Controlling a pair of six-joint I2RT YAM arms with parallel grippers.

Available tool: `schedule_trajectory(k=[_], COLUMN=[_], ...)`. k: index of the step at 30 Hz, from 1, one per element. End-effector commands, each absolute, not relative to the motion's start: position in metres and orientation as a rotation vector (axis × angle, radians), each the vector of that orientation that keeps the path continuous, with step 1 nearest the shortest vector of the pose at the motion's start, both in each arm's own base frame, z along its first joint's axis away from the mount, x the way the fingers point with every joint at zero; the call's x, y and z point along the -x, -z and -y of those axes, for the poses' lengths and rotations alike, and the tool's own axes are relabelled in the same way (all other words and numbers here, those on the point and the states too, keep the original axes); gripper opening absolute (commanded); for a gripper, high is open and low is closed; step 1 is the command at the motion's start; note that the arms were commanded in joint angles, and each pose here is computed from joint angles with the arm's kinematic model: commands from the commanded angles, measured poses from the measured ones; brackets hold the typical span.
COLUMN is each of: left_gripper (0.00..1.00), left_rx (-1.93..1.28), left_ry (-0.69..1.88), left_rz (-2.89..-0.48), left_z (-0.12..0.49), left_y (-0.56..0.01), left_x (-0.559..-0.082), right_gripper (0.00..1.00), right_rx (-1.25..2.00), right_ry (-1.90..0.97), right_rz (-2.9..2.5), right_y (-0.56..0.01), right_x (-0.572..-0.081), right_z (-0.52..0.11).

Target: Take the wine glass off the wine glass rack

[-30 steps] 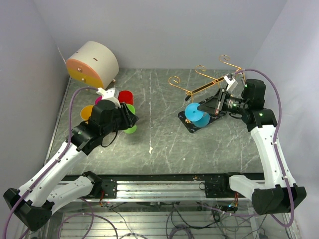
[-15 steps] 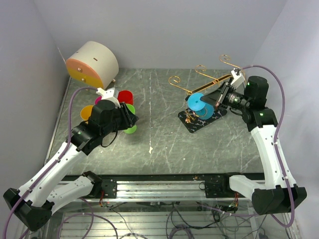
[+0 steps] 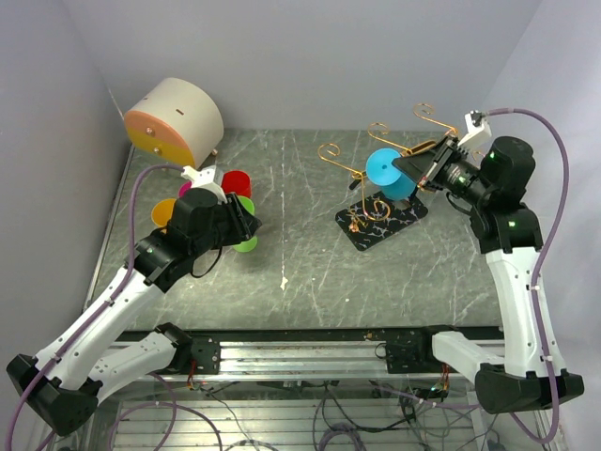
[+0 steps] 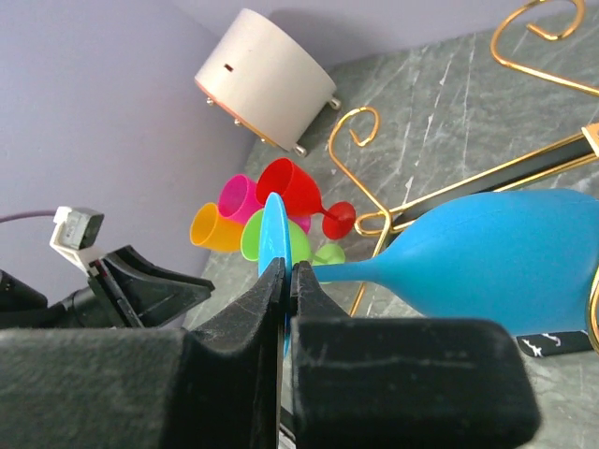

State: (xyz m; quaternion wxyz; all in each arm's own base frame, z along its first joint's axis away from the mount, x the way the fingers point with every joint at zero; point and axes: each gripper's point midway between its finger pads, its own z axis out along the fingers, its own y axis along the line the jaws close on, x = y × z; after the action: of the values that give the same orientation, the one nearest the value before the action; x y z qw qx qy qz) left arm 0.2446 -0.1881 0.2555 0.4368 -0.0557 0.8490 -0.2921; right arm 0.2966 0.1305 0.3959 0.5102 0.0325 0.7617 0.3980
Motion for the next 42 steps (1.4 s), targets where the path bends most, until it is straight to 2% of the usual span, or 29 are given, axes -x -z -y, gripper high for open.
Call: schedule_trajectory(k=[1, 5, 15, 22, 31, 35, 42], left_gripper=[0.45, 0.45, 0.44, 0.44, 0.45, 0.47, 0.51], left_rx=[0.155, 0.158, 0.168, 0.215, 0.368, 0.482, 0.622], left_ry=[0.752, 0.752, 0.76, 0.739, 0.696, 0.739, 0.865], left_rz=[-2.085, -2.085, -2.063, -2.045, -1.993, -1.94, -1.833], left_z=[0.188, 0.186, 0.182, 0.168, 0.134, 0.118, 0.098], left_y=[-0.265, -0.265, -0.272, -0.277, -0.293, -0.314, -0.352], left_x=[-0.245, -0.243, -0.24, -0.23, -0.212, -0.197, -0.17], right_gripper=[0.0, 0.0, 0.0, 0.0, 0.0, 0.0, 0.0], right_rx=[-0.048, -0.012, 0.311, 0.515, 0.757, 0.895, 1.011], right_ry=[-0.974, -1.015, -1.248, -1.207, -0.78, -0.607, -0.392], right_rz=[-1.74, -1.683, -1.461, -1.336, -1.298, -1.202, -1.133], right_y=[-0.429, -0.446, -0.512, -0.545, -0.521, -0.489, -0.431], right_x=[-0.295, -0.288, -0.264, -0.267, -0.283, -0.254, -0.224], right_z=[-0.132, -0.137, -0.172, -0.21, -0.298, -0.341, -0.364])
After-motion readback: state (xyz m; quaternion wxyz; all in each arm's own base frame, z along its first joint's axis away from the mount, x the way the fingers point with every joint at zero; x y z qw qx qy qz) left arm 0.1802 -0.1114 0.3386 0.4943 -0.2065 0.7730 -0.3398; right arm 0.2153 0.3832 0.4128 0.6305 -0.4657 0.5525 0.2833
